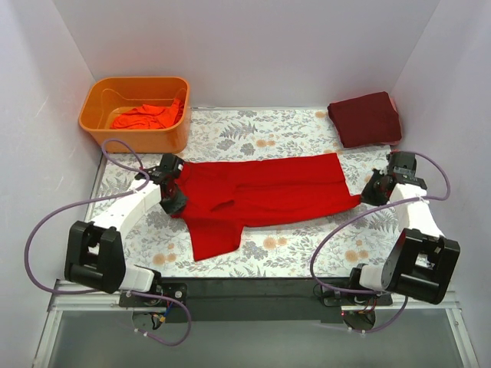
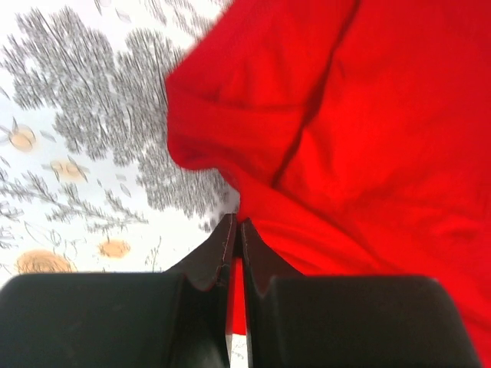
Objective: Fold and stack the t-shirts
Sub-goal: Fold the tshirt
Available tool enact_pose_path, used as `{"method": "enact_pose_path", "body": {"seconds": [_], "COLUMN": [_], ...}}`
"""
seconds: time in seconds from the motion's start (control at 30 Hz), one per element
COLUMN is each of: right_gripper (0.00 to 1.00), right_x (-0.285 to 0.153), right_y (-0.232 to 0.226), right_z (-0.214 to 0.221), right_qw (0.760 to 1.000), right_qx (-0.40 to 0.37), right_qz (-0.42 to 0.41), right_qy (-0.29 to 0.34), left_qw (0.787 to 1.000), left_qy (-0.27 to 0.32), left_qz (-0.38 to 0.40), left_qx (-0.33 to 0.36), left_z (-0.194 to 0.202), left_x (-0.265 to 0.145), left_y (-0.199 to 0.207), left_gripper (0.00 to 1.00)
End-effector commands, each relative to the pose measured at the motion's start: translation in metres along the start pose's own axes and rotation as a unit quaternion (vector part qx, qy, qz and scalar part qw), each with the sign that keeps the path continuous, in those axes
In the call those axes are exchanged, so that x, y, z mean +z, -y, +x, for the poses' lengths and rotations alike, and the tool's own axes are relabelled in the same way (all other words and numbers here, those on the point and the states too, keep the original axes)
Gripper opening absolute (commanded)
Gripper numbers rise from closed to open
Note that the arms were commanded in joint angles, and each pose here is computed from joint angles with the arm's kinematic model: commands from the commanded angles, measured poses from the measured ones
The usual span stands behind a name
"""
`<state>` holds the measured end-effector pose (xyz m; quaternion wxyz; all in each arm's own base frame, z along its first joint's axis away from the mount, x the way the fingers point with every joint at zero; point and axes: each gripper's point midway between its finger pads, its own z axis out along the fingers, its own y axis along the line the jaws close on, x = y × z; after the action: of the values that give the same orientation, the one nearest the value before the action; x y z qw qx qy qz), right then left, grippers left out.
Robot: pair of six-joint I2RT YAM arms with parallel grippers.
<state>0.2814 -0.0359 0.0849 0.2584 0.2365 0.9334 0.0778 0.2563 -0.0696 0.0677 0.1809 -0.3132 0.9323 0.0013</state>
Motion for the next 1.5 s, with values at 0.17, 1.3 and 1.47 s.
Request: {"method": "enact_pose_path", "body": {"seconds": [0.17, 1.3, 1.47], "right_gripper": [0.01, 0.01, 0.01], "right_x": [0.012, 0.061, 0.069], "right_y": [-0.012, -0.027, -0.036], "right_z": [-0.03, -0.054, -0.052], "right_qw": [0.999, 0.996, 0.997], "right_qx": [-0.03, -0.071, -0.078], "right_qz": [0.013, 0.046, 0.03], "right_qy": [0.012, 0.002, -0.004], "left_qw": [0.999, 0.996, 0.995], "left_qy": [0.034, 0.055, 0.053], "left_qz": [0.002, -0.054, -0.071], "left_qx": [-0.022, -0.036, -0.038], "left_z": [-0.054, -0.103, -0.099], "left_x": [-0.001, 0.041, 0.051], "left_y": [-0.003, 0.012, 0.004], "left_gripper": [0.0, 0.0, 0.0]}}
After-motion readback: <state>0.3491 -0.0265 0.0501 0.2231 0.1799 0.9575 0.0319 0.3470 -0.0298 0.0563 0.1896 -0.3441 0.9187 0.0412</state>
